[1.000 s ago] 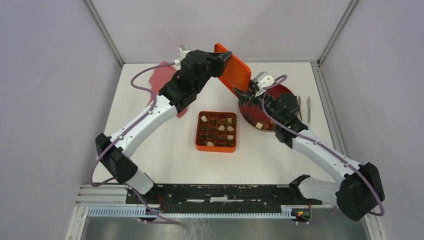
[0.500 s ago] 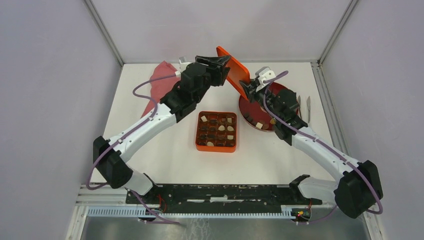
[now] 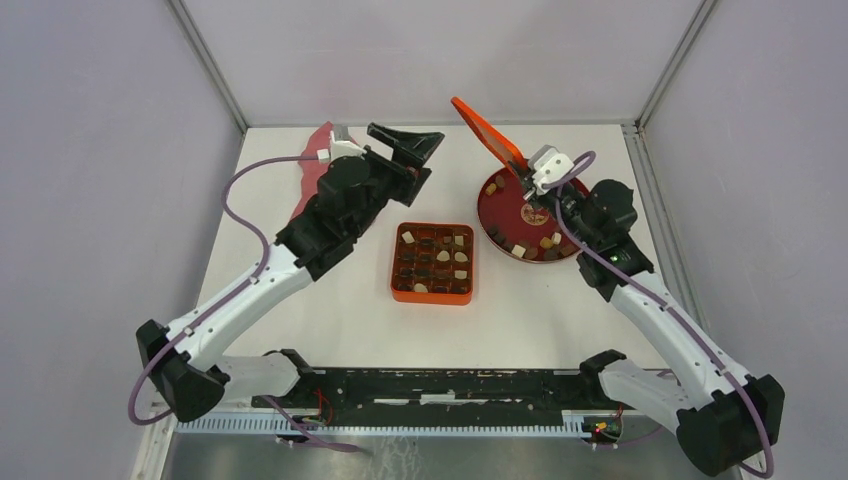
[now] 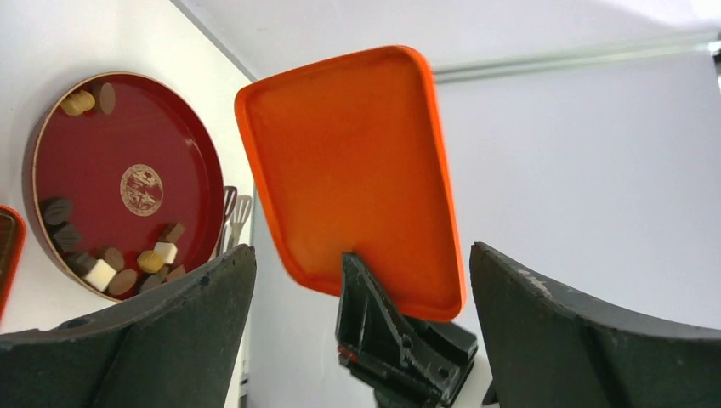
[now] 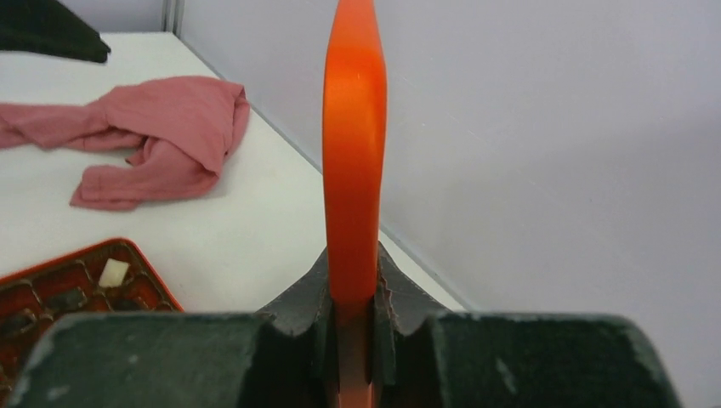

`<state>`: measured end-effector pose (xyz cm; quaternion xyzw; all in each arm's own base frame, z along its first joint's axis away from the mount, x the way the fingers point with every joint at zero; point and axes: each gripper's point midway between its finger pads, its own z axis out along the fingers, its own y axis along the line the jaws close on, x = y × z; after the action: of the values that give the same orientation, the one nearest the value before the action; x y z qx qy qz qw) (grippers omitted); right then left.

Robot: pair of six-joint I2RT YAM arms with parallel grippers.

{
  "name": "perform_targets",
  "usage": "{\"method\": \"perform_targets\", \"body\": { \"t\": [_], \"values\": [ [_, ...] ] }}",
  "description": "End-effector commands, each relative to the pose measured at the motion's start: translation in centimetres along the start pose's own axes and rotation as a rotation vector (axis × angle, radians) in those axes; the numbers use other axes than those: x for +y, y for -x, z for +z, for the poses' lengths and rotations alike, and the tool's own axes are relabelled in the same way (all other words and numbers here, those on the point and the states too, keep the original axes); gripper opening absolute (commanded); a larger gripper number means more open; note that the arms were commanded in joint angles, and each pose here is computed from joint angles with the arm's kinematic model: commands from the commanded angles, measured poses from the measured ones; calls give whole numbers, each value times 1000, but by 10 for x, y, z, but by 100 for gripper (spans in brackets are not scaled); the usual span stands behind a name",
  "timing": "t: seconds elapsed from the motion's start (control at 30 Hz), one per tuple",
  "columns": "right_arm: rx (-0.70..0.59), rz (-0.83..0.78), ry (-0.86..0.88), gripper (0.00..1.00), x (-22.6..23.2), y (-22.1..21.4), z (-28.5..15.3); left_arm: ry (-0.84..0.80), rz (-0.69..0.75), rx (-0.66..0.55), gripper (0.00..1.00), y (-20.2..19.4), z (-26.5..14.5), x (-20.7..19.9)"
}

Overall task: Pack the chocolate
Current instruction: Adjust the box lid.

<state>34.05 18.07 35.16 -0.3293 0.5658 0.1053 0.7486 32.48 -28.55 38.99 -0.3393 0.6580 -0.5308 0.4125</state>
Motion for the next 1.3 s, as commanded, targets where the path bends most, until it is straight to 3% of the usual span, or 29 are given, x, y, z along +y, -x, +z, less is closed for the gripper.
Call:
{"method": "perform_targets", "body": {
  "t": [0.0,0.37,0.7,1.03,1.27],
  "values": [
    [4,-298,71,0,-6,20,-16,-122,222,109,100,-14,-22,-8],
    [49,-565,-37,0,-33,24,-43,-211,137,252,100,-42,-24,-25],
    [40,-720,-79,0,-41,31,-54,-334,54,252,100,-57,-18,-46],
    [13,-827,-64,0,-32,29,-59,-169,-20,155,95,-72,21,-27],
    [8,-922,-36,0,-20,24,-55,-6,-26,133,77,-91,52,-15]
  ]
}}
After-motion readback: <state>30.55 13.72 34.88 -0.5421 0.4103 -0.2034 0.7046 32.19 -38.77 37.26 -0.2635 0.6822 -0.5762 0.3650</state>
